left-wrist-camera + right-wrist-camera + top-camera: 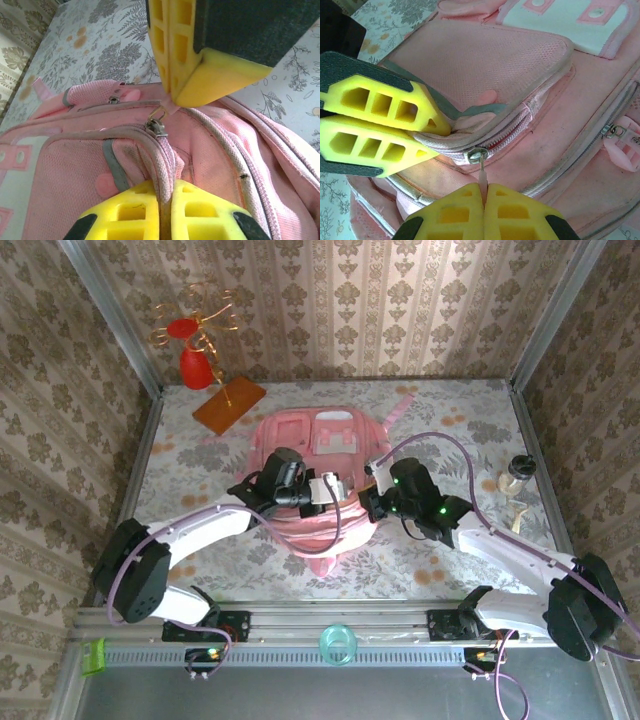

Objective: Pack books, pencil case, and school supplies into a backpack

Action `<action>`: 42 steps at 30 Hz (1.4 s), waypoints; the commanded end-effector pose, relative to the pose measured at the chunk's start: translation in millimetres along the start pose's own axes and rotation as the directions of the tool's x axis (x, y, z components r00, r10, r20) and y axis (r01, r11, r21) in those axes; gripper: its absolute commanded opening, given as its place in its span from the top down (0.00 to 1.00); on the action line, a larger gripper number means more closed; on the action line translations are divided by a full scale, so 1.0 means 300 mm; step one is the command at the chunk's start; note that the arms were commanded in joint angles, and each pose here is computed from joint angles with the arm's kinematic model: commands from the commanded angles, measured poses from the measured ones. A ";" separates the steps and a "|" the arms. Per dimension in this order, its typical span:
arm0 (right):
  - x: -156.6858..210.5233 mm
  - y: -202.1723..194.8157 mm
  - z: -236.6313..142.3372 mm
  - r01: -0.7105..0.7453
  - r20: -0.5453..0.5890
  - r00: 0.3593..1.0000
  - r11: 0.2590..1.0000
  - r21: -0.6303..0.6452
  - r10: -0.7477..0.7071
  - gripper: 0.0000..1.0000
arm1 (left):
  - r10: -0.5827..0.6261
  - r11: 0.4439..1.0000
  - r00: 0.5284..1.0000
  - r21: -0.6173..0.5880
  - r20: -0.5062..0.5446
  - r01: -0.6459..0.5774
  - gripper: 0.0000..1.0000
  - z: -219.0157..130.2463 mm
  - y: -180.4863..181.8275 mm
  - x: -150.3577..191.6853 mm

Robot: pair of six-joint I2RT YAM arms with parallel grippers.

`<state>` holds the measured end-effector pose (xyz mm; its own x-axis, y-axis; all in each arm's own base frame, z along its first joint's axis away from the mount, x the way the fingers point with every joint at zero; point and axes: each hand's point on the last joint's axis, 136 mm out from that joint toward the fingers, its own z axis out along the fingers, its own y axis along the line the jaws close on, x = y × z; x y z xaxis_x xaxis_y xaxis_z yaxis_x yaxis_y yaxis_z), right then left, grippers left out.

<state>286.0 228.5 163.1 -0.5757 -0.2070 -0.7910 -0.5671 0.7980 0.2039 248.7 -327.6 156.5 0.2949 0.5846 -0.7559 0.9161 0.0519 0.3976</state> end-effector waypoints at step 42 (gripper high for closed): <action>-0.108 -0.324 -0.270 0.017 0.018 0.999 0.838 0.545 -0.032 0.41 | 0.080 0.986 0.964 0.125 0.255 -0.114 1.00 0.056 0.021 -0.128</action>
<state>310.0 152.6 196.0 -0.5600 -0.2188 -0.7990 -0.3265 0.9447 -0.0299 252.2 -343.4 149.9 0.3300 0.4703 -0.8185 0.9362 -0.0521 0.3476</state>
